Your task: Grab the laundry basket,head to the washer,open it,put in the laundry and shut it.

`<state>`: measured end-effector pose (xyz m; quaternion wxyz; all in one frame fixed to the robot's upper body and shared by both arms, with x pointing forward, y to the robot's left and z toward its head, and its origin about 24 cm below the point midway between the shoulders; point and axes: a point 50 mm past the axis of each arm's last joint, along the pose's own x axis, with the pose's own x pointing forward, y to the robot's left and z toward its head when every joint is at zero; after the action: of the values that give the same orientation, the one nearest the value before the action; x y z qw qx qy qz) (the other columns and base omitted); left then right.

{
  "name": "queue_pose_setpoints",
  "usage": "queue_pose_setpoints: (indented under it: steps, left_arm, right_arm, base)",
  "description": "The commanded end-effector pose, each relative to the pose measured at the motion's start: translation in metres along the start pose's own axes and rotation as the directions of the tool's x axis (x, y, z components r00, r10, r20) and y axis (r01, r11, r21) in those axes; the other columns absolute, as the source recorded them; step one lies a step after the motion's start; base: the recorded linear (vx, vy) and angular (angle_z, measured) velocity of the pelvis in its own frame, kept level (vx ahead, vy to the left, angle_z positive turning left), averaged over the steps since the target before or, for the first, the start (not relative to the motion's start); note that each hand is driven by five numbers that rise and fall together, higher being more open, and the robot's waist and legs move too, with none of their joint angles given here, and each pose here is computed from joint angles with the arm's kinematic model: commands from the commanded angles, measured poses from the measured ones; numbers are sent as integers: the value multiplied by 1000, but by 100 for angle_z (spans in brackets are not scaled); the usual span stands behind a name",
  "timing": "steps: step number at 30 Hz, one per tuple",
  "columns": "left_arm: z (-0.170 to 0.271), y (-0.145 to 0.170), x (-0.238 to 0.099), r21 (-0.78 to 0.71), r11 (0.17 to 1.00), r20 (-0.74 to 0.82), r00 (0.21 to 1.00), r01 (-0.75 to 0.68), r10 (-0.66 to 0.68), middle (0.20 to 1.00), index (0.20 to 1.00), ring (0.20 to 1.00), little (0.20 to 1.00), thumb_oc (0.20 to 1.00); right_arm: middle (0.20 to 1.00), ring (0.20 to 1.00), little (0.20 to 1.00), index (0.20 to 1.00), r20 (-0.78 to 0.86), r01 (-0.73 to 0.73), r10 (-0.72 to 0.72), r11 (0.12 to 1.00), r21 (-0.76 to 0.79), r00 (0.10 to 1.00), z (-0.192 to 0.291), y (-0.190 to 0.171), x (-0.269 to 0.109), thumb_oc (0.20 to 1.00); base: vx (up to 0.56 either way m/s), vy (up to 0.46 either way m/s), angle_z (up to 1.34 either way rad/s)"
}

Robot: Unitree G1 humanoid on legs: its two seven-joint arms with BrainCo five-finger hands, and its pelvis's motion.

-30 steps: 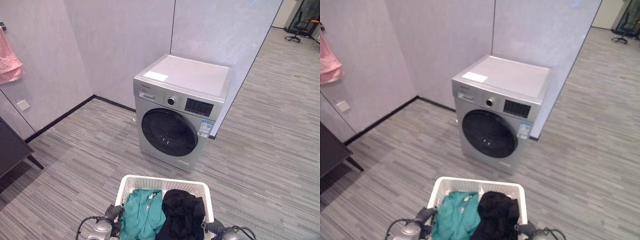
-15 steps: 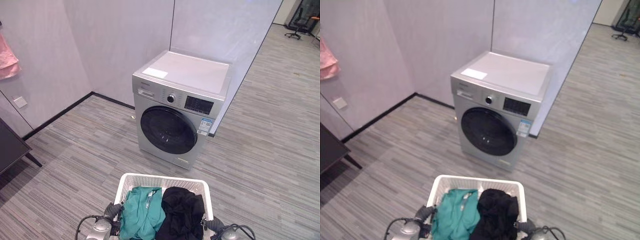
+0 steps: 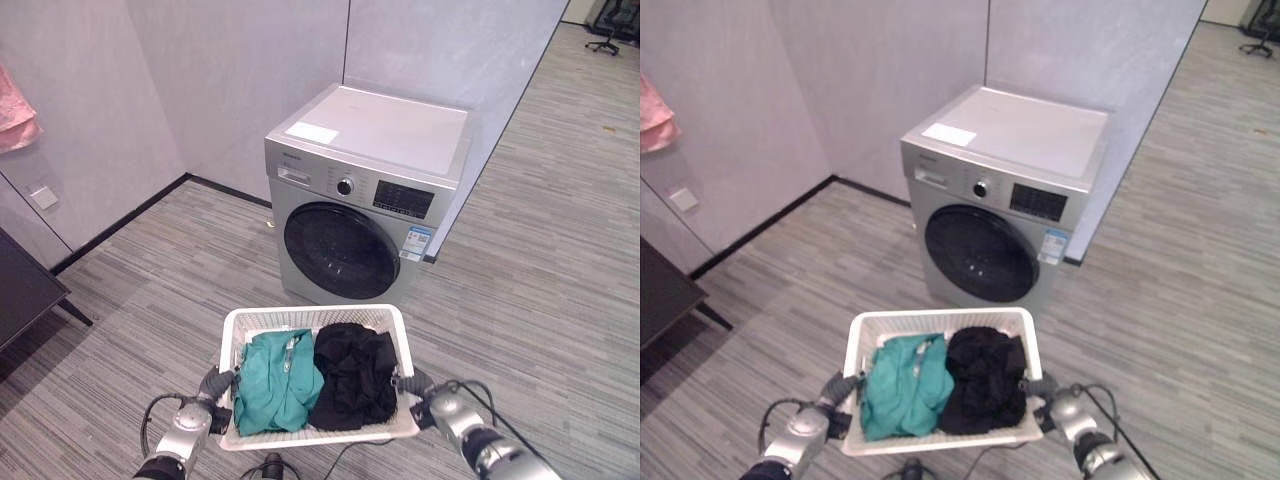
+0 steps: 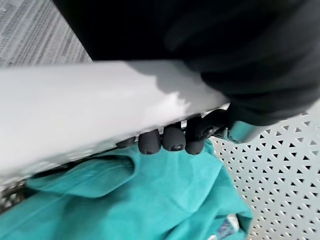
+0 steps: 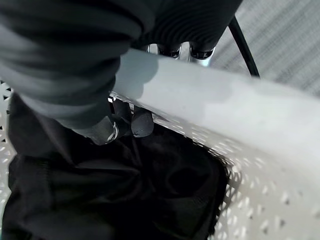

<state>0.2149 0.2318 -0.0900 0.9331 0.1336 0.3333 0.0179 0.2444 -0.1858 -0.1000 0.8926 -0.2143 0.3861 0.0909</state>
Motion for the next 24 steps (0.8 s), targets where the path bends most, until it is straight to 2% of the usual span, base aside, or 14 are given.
queue_pose_setpoints:
  steps: [1,6,7,9,14,18,24]
  left_arm:
    - [86,2,17,-7,1000,268,963,6,-4,200,200,200,200,200]
    - [92,2,18,-17,1000,279,960,8,-3,200,200,200,200,200]
    - [105,3,18,-23,1000,311,950,8,-1,200,200,200,200,200]
    - [147,25,4,-37,999,472,880,-31,44,200,200,200,200,200]
    - [151,39,-10,-65,997,526,847,-46,74,200,200,200,200,200]
    - [162,70,-34,-66,990,619,773,-125,139,200,200,200,200,200]
    - [177,87,-50,-41,981,680,714,-190,167,200,200,200,200,200]
  right_arm:
    - [200,200,200,200,96,127,-119,989,-74,988,40,-44,2,200]
    - [200,200,200,200,112,131,-123,989,-64,986,50,-45,3,200]
    - [200,200,200,200,146,147,-137,987,-58,980,70,-51,4,200]
    - [200,200,200,200,307,194,-169,980,-52,937,127,-73,-6,200]
    - [200,200,200,200,348,197,-171,980,-39,922,132,-83,-13,200]
    - [200,200,200,200,473,258,-221,966,-14,853,142,-118,-39,200]
    - [200,200,200,200,537,327,-277,945,3,797,136,-145,-65,200]
  base:
    - [0,0,0]
    - [-2,0,-1]
    - [-57,20,-2]
    - [-81,58,-8]
    - [-12,49,-14]
    - [-42,140,-16]
    - [-22,183,-14]
